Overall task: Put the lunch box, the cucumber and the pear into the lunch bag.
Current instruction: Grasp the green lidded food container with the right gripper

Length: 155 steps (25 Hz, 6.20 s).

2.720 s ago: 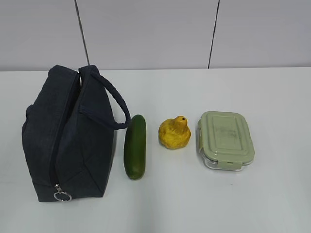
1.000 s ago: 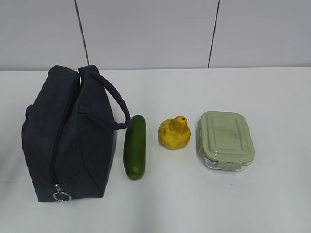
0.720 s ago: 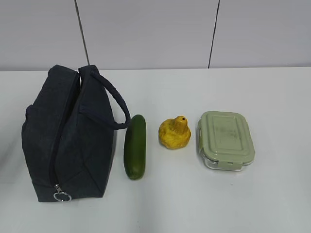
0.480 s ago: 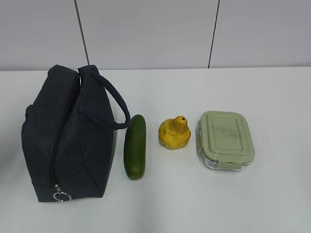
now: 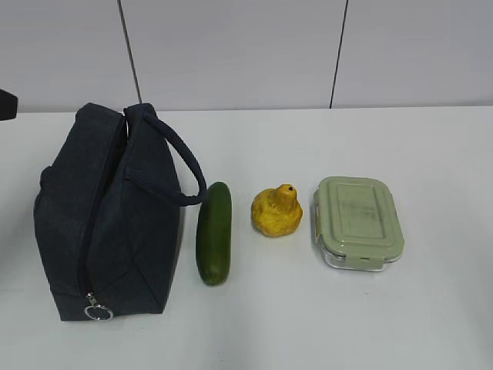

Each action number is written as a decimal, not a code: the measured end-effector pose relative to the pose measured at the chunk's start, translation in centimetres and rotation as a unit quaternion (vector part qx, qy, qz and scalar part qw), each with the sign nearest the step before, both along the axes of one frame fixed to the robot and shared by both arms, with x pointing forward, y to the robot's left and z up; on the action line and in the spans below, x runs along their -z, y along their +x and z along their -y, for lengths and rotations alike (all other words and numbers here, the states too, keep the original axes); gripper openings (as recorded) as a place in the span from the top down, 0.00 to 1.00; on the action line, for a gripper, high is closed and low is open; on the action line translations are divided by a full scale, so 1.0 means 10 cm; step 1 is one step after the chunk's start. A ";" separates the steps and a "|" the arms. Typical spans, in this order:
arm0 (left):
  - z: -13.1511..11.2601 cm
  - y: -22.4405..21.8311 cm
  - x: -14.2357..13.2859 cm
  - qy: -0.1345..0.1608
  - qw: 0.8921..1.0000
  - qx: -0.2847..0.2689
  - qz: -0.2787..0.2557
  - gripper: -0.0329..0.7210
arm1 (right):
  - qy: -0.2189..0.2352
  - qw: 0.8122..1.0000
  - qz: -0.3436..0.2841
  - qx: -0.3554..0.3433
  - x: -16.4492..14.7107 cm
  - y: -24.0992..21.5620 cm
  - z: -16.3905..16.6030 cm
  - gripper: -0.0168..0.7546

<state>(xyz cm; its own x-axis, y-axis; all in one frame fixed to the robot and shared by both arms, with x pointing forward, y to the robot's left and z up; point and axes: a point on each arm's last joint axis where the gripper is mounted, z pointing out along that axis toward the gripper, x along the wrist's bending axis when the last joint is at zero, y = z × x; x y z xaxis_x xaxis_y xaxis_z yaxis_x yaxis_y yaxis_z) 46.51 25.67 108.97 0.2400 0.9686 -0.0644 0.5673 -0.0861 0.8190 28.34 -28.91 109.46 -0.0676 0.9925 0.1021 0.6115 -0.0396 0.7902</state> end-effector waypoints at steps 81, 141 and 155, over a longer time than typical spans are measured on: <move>0.25 0.44 -0.07 -0.089 0.964 0.162 -0.189 0.64 | 0.265 0.907 -0.296 -0.139 1.60 3.13 0.21 0.36; 0.25 0.45 -0.08 -0.089 0.966 0.159 -0.185 0.64 | 0.298 0.882 -0.306 -0.199 1.95 3.17 0.16 0.56; 0.25 0.45 -0.08 -0.090 0.966 0.157 -0.187 0.63 | 0.303 0.879 -0.307 -0.203 1.94 3.16 0.15 0.57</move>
